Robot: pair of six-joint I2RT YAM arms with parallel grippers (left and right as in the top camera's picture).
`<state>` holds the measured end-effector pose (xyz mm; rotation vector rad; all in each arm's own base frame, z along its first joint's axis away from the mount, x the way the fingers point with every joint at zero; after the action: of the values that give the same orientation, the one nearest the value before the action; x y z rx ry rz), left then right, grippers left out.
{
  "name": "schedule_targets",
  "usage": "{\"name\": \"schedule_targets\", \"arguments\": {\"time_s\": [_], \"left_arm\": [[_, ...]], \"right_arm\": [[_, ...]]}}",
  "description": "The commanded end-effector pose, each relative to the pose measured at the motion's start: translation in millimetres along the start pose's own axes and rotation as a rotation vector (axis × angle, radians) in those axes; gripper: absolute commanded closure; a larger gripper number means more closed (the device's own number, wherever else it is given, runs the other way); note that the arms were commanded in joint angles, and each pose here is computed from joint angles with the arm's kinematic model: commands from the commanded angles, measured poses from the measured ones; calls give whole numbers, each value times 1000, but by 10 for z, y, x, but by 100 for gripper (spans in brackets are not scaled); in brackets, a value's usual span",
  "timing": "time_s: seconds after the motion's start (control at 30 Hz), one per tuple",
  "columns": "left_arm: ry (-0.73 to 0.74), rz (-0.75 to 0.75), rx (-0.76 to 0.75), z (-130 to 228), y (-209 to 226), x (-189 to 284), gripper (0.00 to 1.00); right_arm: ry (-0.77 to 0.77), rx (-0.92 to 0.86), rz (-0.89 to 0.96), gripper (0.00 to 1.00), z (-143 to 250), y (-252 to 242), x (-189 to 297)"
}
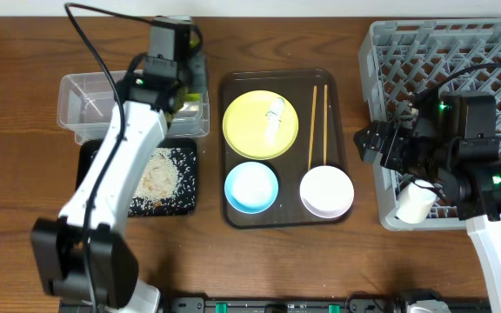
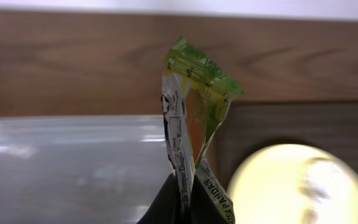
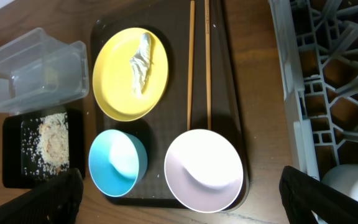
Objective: Sort waste into correct bins and load items into the dishwasher rack
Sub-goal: 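Grasp the white tissue from the yellow plate and drop it in the clear bin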
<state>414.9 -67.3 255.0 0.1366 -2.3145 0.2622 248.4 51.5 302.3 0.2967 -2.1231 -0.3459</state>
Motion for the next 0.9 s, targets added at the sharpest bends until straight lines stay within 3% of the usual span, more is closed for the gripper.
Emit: {"name": "schedule_targets", "arguments": {"time_s": [0.0, 0.03, 0.07, 0.1, 0.13, 0.2, 0.4, 0.67, 0.87], "left_arm": [[89, -120, 10, 183, 277, -402, 92], [97, -131, 17, 192, 325, -459, 89], [101, -137, 25, 195, 366, -503, 77], [105, -128, 31, 192, 383, -524, 55], [106, -115, 34, 187, 376, -526, 47], [106, -49, 39, 152, 300, -462, 39], [182, 311, -13, 256, -319, -132, 44], [330, 401, -306, 1012, -1073, -353, 46], [379, 319, -392, 1456, -1270, -763, 46]], "right_arm": [[-13, 10, -5, 2, -30, 2, 36], [-14, 10, -5, 2, -31, 2, 36], [-14, 10, -5, 2, -31, 2, 36], [-13, 10, -5, 2, -30, 2, 36], [-13, 10, -5, 2, -29, 2, 36], [-8, 8, -4, 2, -21, 0, 36], [-6, 8, -3, 2, -18, -1, 36], [-6, 8, -4, 2, -17, -1, 36], [-6, 8, -4, 2, -18, 0, 36]]}}
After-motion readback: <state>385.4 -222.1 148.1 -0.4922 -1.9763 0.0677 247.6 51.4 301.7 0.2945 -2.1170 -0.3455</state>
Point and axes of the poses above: each gripper's point midway between its finger pads, its own x axis back along the fingers, its own y axis along the line the jaws close on, z = x × y, the point moved 8 cm from there along x, back along the fingers, and after that the axes turned 10 degrees about x, right-handed, at the moved point
